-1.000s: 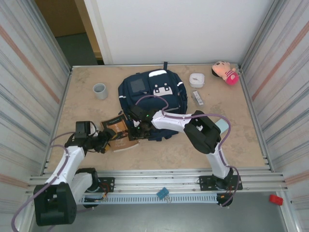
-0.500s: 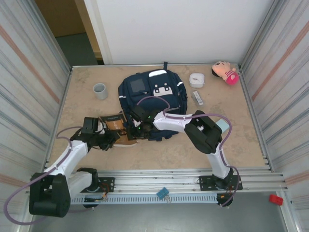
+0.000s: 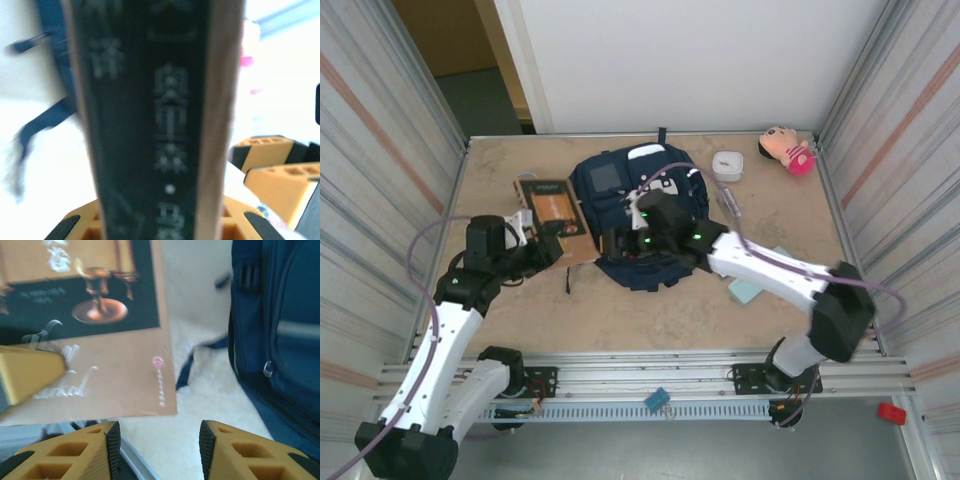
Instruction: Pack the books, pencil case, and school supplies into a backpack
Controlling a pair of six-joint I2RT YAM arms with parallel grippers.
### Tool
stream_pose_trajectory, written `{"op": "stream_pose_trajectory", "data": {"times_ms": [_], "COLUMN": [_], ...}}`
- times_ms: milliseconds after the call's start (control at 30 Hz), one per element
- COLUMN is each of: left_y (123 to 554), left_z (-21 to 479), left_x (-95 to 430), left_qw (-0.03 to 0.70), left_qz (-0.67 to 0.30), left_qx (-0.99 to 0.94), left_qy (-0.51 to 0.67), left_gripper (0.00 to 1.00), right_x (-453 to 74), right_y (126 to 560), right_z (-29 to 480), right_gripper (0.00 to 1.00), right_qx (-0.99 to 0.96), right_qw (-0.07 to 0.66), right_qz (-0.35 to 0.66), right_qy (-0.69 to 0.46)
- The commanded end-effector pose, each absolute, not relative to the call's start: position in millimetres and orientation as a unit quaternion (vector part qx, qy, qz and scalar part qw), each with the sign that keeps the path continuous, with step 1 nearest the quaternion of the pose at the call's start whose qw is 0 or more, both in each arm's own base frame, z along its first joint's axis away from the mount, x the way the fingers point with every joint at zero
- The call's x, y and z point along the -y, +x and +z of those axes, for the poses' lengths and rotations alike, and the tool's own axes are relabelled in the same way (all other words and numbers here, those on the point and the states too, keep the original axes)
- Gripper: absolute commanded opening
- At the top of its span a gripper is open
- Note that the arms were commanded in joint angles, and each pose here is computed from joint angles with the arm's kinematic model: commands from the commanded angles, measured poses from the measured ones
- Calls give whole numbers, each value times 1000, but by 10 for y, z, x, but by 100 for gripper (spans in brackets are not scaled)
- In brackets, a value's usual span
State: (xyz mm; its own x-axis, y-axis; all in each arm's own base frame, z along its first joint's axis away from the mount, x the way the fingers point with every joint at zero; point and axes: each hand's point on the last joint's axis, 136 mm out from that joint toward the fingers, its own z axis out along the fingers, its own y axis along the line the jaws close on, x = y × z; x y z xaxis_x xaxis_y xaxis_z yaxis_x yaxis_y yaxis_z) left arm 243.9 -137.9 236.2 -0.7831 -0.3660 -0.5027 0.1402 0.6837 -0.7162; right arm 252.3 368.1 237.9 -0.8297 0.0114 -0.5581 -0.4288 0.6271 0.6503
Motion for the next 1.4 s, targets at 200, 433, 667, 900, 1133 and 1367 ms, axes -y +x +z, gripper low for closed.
{"op": "stream_pose_trajectory", "data": {"times_ms": [200, 433, 667, 900, 1133, 1367], "left_y": [2178, 2091, 1984, 1860, 2055, 2109], "left_z": [3693, 3941, 4095, 4245, 3998, 3904], "left_x": [2371, 2708, 2866, 2947, 2953, 3012], "left_qw": [436, 433, 420, 414, 423, 410], "left_qz": [-515, -557, -585, -602, -570, -579], "left_qx": [-677, -619, -587, -561, -605, -606], "left_qy": [293, 345, 370, 390, 361, 359], "left_gripper": [1, 3, 3, 4, 4, 5], "right_x": [-2647, -2263, -2288, -2469, -2503, -2447], "right_y": [2549, 2268, 2243, 2273, 1867, 2011], "right_z": [3168, 3644, 3778, 3805, 4114, 4177], "right_gripper": [69, 99, 99, 99, 94, 52], "right_qx": [-781, -703, -688, -673, -597, -603], "right_qw": [443, 485, 460, 418, 408, 440], "right_qz": [422, 501, 541, 586, 638, 623], "right_qy": [-124, -141, -149, -172, -264, -234]}}
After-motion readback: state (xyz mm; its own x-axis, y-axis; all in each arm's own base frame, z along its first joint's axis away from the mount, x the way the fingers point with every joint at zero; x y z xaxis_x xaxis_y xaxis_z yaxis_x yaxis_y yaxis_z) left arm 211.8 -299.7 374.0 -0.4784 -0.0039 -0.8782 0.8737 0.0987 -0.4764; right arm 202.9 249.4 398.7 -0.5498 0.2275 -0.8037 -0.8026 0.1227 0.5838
